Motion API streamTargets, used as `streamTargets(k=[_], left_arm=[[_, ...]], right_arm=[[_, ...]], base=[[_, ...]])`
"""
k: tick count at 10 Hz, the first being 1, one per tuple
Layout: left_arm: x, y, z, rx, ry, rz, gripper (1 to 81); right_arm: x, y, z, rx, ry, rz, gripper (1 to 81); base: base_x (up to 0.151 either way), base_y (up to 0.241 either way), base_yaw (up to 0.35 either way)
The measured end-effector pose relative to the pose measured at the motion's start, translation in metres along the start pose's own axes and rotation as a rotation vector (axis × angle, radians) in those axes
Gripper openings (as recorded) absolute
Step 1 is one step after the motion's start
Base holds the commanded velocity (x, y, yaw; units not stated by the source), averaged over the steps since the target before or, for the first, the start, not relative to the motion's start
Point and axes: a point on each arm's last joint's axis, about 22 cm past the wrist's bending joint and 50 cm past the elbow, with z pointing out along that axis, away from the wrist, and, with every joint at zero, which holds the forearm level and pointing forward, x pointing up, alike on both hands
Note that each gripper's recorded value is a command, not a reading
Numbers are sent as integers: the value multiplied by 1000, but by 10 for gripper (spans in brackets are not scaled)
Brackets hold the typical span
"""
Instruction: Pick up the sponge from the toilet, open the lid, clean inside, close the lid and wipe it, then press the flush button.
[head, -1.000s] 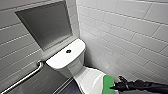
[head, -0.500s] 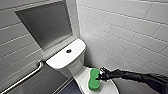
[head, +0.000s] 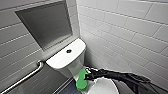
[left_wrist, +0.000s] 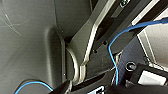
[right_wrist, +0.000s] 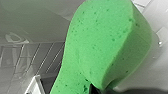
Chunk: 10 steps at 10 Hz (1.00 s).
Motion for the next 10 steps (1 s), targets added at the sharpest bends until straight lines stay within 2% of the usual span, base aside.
streamTargets(k=[1,2,3,4,5,8,10], left_arm=[[0,0,0,0,-1,0,811],[-1,1,0,-1,1,-2,811],[-2,1,0,-1,1,-2,811],[-1,1,0,-1,2,-2,811],[-1,1,0,-1,1,-2,811],[-1,1,0,-1,2,-2,811],[-1,1,0,-1,2,-2,811]], right_arm=[[-2,7,5,-19,1,13,10],[-14,39,13,-75,1,77,10],[-23,87,15,-153,23,145,10],[-25,118,10,-199,50,176,10],[-22,130,8,-217,77,184,10],[-31,129,21,-196,126,158,10],[-44,116,28,-159,111,130,10]], base=[[0,0,0],[0,0,0],[0,0,0],[0,0,0],[0,0,0],[0,0,0],[0,0,0]])
